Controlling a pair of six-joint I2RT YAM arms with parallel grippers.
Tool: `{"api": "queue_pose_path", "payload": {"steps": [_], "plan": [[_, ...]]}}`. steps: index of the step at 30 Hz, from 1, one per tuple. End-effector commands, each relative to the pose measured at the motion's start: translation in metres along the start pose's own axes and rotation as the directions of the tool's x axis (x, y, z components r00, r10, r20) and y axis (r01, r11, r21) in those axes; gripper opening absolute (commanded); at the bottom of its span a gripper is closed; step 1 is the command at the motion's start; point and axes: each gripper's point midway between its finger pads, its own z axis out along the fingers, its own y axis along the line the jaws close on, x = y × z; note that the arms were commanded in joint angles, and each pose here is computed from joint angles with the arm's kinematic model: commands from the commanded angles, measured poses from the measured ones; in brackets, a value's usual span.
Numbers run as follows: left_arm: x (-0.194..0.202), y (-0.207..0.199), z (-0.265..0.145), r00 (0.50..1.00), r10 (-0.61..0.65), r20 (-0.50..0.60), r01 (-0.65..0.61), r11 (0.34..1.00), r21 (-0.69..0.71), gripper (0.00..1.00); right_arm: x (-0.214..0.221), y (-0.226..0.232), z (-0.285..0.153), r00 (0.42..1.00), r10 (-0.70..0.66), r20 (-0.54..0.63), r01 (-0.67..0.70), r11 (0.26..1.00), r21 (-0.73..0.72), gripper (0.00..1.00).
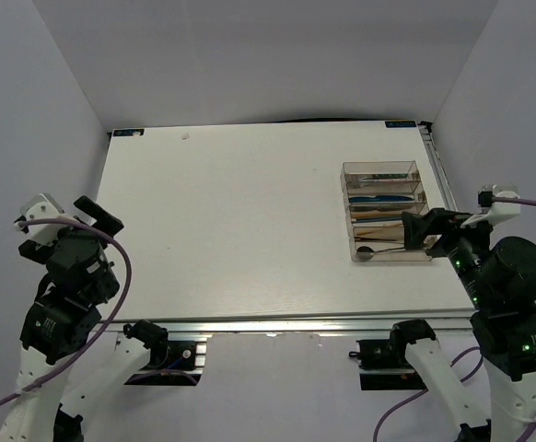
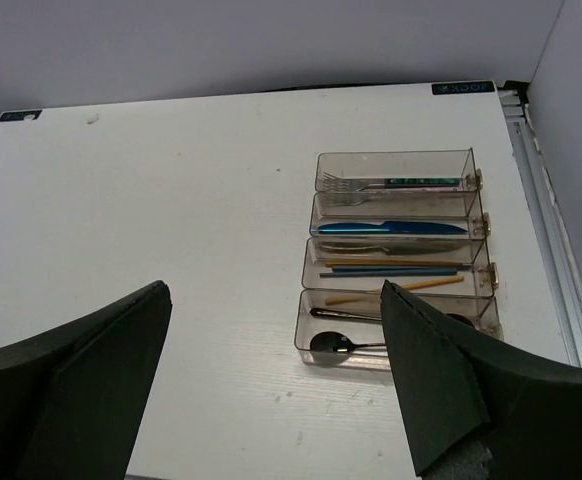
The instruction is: Sort the eating utensils into containers
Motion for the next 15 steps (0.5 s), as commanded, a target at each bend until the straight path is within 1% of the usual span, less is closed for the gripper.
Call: {"api": "queue_pose_path", "payload": {"steps": [1, 9, 15], "plan": [[0.018, 0.007, 0.000, 0.993, 0.111, -0.041, -0.111, 0.994, -0.007, 0.98, -0.010, -0.005, -0.013, 0.999, -0.036, 0.023, 0.035, 0.999, 0.027, 0.89], [0.028, 0.006, -0.001, 0.992, 0.112, -0.052, -0.110, 0.994, 0.026, 0.98, -0.010, -0.005, -0.010, 0.999, -0.036, 0.019, 0.035, 0.999, 0.027, 0.89], [0.034, 0.003, 0.000, 0.991, 0.116, -0.061, -0.113, 0.993, 0.043, 0.98, 0.001, -0.006, -0.002, 1.000, -0.024, -0.006, 0.025, 0.999, 0.028, 0.89]]}}
